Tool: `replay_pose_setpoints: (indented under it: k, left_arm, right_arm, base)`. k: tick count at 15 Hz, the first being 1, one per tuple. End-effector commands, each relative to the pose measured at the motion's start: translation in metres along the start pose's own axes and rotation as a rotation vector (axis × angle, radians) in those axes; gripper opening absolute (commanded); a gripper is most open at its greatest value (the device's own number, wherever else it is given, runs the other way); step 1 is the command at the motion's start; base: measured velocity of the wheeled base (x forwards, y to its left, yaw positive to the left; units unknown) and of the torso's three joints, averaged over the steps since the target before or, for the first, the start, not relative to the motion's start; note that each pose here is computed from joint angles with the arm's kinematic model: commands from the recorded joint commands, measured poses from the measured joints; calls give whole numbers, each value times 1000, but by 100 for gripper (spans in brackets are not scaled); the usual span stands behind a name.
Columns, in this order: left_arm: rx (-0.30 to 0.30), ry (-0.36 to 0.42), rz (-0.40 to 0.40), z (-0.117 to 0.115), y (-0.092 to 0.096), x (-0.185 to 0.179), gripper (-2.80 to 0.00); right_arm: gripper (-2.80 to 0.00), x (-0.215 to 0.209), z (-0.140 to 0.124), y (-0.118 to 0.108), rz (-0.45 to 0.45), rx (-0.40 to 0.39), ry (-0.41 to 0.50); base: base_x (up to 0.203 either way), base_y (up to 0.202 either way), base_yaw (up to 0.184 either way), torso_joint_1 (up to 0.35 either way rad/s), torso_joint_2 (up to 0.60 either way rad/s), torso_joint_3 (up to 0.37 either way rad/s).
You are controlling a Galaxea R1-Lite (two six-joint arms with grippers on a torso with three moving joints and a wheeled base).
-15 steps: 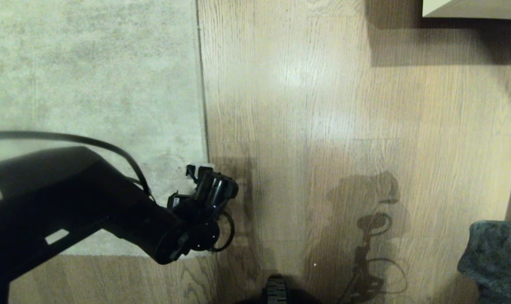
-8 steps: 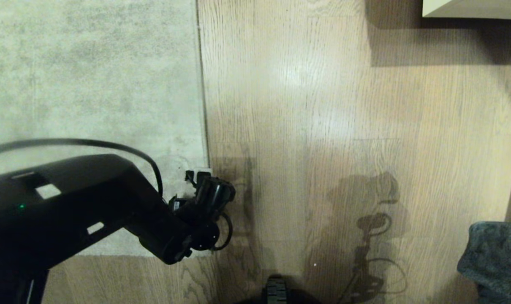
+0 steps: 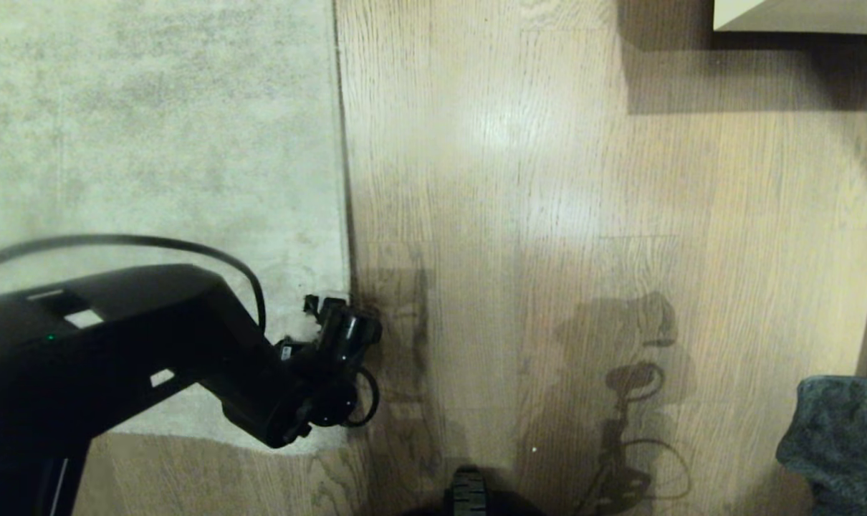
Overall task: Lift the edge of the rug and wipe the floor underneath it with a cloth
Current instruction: Lift up the carpet
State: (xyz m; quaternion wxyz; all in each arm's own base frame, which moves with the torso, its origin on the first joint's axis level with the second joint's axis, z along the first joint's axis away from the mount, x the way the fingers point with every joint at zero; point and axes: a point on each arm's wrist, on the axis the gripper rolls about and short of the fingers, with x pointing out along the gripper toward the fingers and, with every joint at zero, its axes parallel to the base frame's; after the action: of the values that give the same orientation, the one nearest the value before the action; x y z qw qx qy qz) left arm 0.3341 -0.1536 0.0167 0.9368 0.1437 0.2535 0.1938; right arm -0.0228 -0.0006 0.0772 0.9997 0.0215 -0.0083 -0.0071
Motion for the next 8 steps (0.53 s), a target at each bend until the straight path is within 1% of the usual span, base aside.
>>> replay_pose_setpoints:
  k: [1, 5, 8]
  left_arm:
    - [2, 16, 32, -3, 14, 0, 0]
    - [-14, 26, 63, -1, 44, -9, 0]
    - [-12, 27, 89, 2, 70, -21, 0]
  right_arm:
    - [-280, 0, 0, 0, -1, 0, 1]
    - [-280, 0, 0, 0, -1, 0, 1]
    - [-280, 0, 0, 0, -1, 0, 1]
  base:
    - [0, 0, 0, 0, 0, 0]
    - [0, 0, 0, 0, 0, 0]
    - [0, 0, 0, 0, 0, 0]
